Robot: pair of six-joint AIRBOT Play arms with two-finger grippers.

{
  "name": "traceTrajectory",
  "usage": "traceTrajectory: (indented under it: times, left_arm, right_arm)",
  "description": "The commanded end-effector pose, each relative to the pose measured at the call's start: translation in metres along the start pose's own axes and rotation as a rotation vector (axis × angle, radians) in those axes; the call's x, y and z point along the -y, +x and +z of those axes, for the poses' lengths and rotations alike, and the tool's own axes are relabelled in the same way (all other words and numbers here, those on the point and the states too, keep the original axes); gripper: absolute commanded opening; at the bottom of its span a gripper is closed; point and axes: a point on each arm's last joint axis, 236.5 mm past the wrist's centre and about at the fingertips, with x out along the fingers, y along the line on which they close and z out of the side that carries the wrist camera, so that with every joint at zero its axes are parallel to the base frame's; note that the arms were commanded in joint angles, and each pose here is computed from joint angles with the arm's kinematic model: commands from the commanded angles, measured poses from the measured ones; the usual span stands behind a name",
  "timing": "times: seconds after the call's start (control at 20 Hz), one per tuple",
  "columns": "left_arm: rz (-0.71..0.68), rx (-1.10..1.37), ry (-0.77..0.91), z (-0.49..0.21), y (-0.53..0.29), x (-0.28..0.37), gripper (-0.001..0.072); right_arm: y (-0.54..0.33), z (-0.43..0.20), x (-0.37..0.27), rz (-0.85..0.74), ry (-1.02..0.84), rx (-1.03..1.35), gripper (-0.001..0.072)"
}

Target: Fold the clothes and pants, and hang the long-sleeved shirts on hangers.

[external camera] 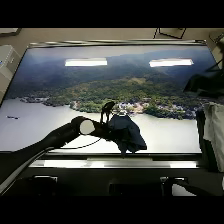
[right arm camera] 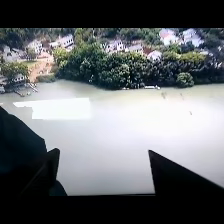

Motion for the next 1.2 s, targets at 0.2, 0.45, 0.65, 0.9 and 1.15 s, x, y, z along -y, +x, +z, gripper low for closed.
traceTrajectory:
  times: [0.2, 0.45, 0.65, 0.9, 1.15]
  left_arm:
    - [-0.005, 0.065, 0.102, 0.049, -0.155, -0.026, 0.0714]
    - [0.130, 0.095, -0.094, 0.070, -0.150, -0.128, 0.0714]
    - [-0.003, -0.049, -0.232, 0.039, -0.078, -0.146, 0.0714]
    - [-0.063, -0.214, -0.225, -0.023, -0.047, -0.134, 0.0713]
    - [-0.247, -0.141, -0.265, -0.038, -0.011, -0.091, 0.0713]
  right_arm:
    - [0.108, -0.112, -0.043, 0.295, 0.076, -0.431, 0.0706]
    - [0.149, -0.159, -0.042, 0.319, 0.156, -0.528, 0.0706]
    - [0.162, -0.186, -0.043, 0.330, 0.186, -0.586, 0.0705]
    - [0.177, -0.201, -0.043, 0.329, 0.218, -0.573, 0.0705]
    - [0.185, -0.213, -0.049, 0.360, 0.244, -0.584, 0.0705]
